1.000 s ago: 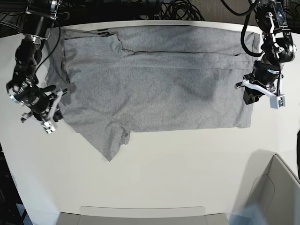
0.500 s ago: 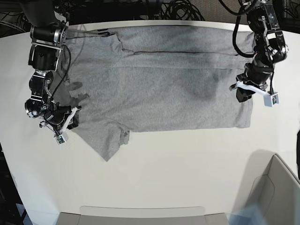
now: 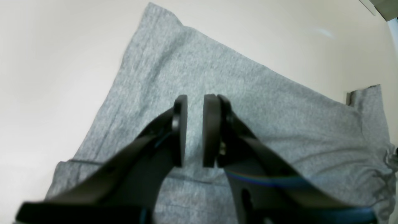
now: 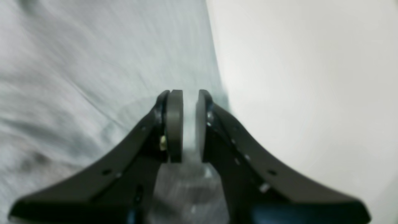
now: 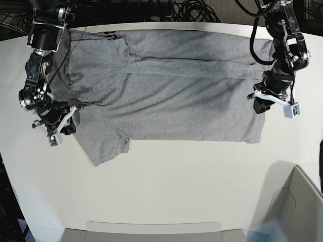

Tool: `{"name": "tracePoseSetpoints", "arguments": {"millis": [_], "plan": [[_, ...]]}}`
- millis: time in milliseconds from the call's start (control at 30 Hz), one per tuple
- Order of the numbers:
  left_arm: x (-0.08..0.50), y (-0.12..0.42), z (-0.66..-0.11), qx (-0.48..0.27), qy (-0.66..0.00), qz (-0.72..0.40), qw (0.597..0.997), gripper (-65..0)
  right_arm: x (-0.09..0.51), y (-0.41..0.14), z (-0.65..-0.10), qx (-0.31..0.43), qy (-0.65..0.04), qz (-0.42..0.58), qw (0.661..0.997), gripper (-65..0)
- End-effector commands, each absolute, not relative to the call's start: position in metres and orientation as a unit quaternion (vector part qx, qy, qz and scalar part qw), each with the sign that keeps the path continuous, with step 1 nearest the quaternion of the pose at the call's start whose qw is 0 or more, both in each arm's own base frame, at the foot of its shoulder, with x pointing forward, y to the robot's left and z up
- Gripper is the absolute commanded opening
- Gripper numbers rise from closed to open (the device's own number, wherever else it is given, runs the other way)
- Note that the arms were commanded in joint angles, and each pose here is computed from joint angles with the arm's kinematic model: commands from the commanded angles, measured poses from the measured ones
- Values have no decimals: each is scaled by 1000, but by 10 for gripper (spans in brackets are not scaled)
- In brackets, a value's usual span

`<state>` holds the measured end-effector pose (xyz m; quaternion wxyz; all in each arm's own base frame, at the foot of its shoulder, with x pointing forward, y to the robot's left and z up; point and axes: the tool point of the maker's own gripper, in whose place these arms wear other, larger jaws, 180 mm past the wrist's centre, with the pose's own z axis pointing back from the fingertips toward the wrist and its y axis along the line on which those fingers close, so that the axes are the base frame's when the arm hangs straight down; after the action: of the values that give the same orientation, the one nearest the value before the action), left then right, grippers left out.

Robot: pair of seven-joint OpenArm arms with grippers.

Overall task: Fold the T-shirt properly
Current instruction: 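Release the shirt and reach both grippers toward the hem corners, then grasp the hem corners with both grippers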

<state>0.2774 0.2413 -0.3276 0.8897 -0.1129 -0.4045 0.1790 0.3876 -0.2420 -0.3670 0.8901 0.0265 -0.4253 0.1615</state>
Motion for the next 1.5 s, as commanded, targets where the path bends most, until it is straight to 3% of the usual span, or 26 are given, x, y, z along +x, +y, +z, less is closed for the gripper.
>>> {"name": "tracePoseSetpoints", "arguments": {"millis": [0,267,533,1467], "plan": [[281,243,-319,-113,-418,175,884,-563,416,-245,-323,17,-482,166,860,-548],[281,242,-320,-113,-417,176,885,-562,472,-245,-319,20,-430,197,881,-436],[277,247,-339,-115,-394,193,891,-562,499,-248,-345,79,-451,135,879,-498],[286,249,-340,-121,-395,201,888,-562,507,-243,-357,59,-476,166,862,-498]]}}
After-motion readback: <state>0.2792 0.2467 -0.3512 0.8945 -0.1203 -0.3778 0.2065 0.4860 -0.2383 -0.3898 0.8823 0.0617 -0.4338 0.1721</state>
